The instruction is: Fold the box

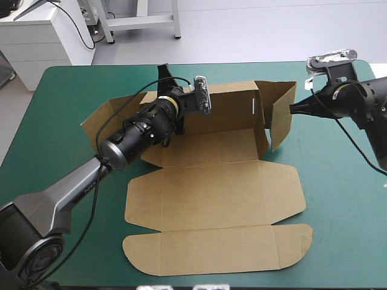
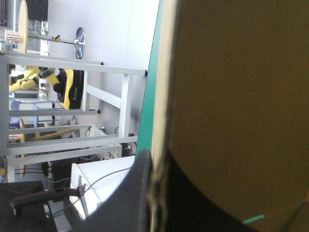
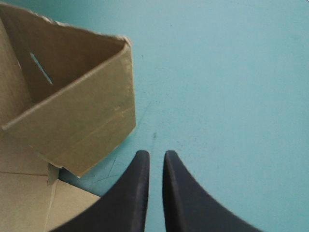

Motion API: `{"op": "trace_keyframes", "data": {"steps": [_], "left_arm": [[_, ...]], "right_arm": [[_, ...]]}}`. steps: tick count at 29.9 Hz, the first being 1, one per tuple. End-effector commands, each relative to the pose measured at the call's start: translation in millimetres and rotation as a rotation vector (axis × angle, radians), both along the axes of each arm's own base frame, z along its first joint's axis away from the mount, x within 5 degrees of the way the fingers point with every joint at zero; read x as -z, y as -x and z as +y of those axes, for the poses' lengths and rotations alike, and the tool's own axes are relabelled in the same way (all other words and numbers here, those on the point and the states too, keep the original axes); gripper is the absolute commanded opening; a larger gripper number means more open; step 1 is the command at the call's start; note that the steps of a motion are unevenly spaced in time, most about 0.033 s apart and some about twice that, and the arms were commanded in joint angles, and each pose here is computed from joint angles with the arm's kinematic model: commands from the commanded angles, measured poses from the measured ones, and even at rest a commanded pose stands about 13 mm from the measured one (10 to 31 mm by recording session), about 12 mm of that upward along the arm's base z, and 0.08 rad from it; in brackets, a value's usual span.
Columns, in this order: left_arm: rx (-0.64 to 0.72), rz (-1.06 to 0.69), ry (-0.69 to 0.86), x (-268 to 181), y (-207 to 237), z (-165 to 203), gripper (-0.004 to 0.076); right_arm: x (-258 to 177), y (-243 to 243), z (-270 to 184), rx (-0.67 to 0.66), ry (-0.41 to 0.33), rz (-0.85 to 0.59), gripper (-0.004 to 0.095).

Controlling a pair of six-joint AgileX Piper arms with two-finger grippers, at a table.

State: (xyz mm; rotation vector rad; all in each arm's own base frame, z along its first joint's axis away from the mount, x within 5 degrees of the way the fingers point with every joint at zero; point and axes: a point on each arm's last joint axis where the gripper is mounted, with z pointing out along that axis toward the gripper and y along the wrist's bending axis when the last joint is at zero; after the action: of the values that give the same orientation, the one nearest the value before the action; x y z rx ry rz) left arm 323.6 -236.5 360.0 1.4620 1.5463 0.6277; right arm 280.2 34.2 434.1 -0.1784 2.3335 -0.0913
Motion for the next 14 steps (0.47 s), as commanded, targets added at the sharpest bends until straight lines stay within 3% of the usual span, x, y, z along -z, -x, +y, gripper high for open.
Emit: {"op": "trace_keyframes", "data": {"steps": [1,8,14], "left_arm": [[0.082,-0.139,-0.021,-26,16,-6,-0.0008],[0.101,-0.13,-0.073,-6,24,-13,-0.0008],[0.044,-0.122,-0.04,0,24,-11,-0.0008]], "right_arm": [[-21,8,-3,-0.004,-0.018,-0.12,0.0087],[-13,-1,0,-0.009,-0.033,-0.083,0.0087],[-5,-17,5,0.015,-0.09,-0.102,0.0087]]}}
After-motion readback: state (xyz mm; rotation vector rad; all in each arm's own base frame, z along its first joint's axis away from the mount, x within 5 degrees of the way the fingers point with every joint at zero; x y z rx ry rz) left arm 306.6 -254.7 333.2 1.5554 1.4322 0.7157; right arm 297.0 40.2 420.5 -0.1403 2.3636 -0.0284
